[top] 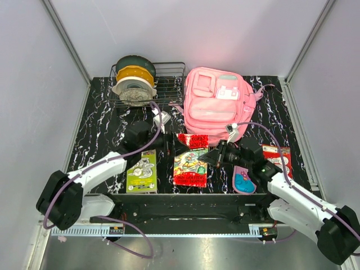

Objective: Pack the student bag
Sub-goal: Pick up the book from the center of the board.

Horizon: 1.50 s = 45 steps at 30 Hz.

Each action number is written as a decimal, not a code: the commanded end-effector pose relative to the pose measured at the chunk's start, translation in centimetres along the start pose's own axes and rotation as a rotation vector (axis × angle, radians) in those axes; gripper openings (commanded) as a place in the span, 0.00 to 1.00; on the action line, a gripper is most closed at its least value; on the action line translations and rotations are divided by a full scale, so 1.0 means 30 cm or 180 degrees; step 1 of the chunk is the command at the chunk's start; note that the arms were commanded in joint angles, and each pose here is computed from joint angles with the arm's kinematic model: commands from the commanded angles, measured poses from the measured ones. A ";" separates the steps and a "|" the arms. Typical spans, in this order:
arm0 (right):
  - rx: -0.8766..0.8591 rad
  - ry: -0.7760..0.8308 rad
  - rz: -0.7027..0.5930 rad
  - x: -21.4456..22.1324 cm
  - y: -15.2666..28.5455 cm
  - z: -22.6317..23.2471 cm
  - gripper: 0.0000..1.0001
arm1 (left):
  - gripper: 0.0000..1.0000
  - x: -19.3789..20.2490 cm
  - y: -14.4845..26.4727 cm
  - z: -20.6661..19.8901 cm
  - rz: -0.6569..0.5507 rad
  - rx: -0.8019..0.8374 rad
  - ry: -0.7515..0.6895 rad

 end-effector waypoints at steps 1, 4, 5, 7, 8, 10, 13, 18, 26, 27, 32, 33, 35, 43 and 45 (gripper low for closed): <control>-0.0733 0.0328 -0.0116 -0.069 -0.003 0.156 0.00 | 0.99 -0.060 -0.006 -0.129 -0.0074 0.0851 -0.0205; -0.0757 0.0392 -0.0035 -0.069 -0.015 0.160 0.00 | 0.96 -0.063 0.003 -0.158 -0.0111 0.1039 -0.0266; -0.0726 0.0399 -0.0016 -0.067 -0.017 0.154 0.00 | 0.94 -0.067 0.009 -0.161 -0.0123 0.1045 -0.0279; -0.0658 0.0441 0.0000 -0.070 -0.025 0.143 0.00 | 0.82 -0.074 0.011 -0.163 -0.0137 0.1026 -0.0328; -0.0621 0.0442 0.0033 -0.066 -0.025 0.137 0.00 | 0.69 -0.078 0.016 -0.164 -0.0144 0.1005 -0.0344; -0.0555 0.0474 0.0031 -0.069 -0.029 0.127 0.00 | 0.55 -0.086 0.016 -0.155 -0.0183 0.0918 -0.0371; -0.0506 0.0466 -0.0009 -0.077 -0.031 0.122 0.00 | 0.18 -0.086 0.014 -0.151 -0.0158 0.0898 -0.0378; -0.0002 0.0348 -0.0200 -0.109 -0.030 0.059 0.70 | 0.00 -0.101 0.006 -0.097 -0.0249 0.0502 -0.0293; 0.0771 -0.0033 -0.0660 -0.105 0.085 -0.049 1.00 | 0.00 -0.314 0.138 -0.035 -0.1110 -0.0301 -0.0298; 0.0657 -0.0169 -0.0571 -0.074 0.081 -0.045 1.00 | 0.00 -0.345 0.149 -0.049 -0.1200 -0.0289 -0.0249; -0.0292 -0.0529 -0.0581 -0.058 0.041 0.061 1.00 | 0.00 -0.471 0.181 -0.124 -0.1679 -0.0052 -0.0143; -0.0338 -0.0680 -0.0519 -0.036 0.032 0.050 1.00 | 0.00 -0.485 0.187 -0.136 -0.1759 0.0003 -0.0043; -0.0401 -0.0705 -0.0548 -0.047 0.012 0.053 1.00 | 0.00 -0.523 0.193 -0.157 -0.1932 0.0122 0.0001; -0.0578 -0.0794 -0.0779 -0.101 -0.047 0.058 1.00 | 0.00 -0.577 0.165 -0.213 -0.2065 0.0645 0.0403; -0.0744 -0.0725 -0.0884 -0.131 -0.046 0.092 1.00 | 0.00 -0.573 0.159 -0.212 -0.2087 0.0726 0.0502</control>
Point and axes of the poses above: each gripper's point midway between its finger pads, its own y axis back along the fingers, its own z axis along the line the jaws close on, x = y × z, the point moved 3 cm from there along y, back along the fingers
